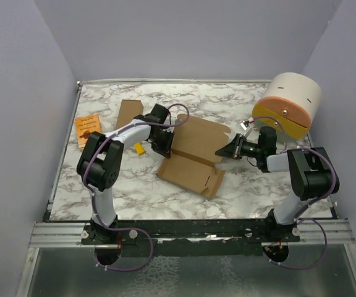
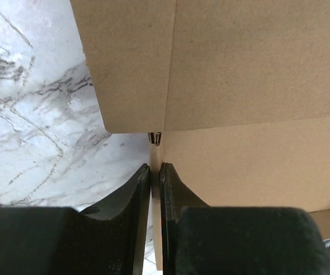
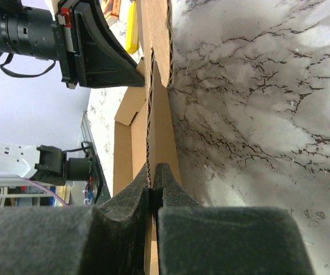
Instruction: Fold the paper box
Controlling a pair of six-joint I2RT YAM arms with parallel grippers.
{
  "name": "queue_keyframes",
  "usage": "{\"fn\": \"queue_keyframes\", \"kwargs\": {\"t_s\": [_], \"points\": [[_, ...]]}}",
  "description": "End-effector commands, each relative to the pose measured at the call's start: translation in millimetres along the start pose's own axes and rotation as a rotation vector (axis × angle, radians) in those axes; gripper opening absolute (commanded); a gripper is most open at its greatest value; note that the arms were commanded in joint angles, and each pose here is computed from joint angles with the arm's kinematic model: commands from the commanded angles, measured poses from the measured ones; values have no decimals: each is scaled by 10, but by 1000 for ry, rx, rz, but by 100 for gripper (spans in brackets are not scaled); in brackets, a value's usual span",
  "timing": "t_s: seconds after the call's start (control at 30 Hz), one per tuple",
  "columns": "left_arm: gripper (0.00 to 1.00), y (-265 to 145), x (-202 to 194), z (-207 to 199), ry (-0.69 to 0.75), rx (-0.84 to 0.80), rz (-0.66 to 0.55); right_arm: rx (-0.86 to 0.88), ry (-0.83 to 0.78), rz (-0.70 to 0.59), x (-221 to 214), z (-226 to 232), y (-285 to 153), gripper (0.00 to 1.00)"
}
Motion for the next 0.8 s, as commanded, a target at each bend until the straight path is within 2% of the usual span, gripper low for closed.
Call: {"fn": "queue_keyframes", "kwargs": {"t_s": [0.0,0.27,0.77], "points": [[15,-53,-57,-28,-8,12,-33,44,-105,-23,48,116,-27,1],[23,-59,-176,-52,-15,3,-41,28,-144,-51,66,121,-50,1],[24,-58,-396,-95,-14,30,0,26,-202,-96,87,167,-89,1]]}}
Point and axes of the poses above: each gripper's point midway between its finger pads, its own y axis out along the fingers, its own z axis along the line the jaws close on, x = y × z, the point moved 2 cm from there along -y, back along the fingers, and after that the axes turned 6 degrees about y, right-handed, at the moved point
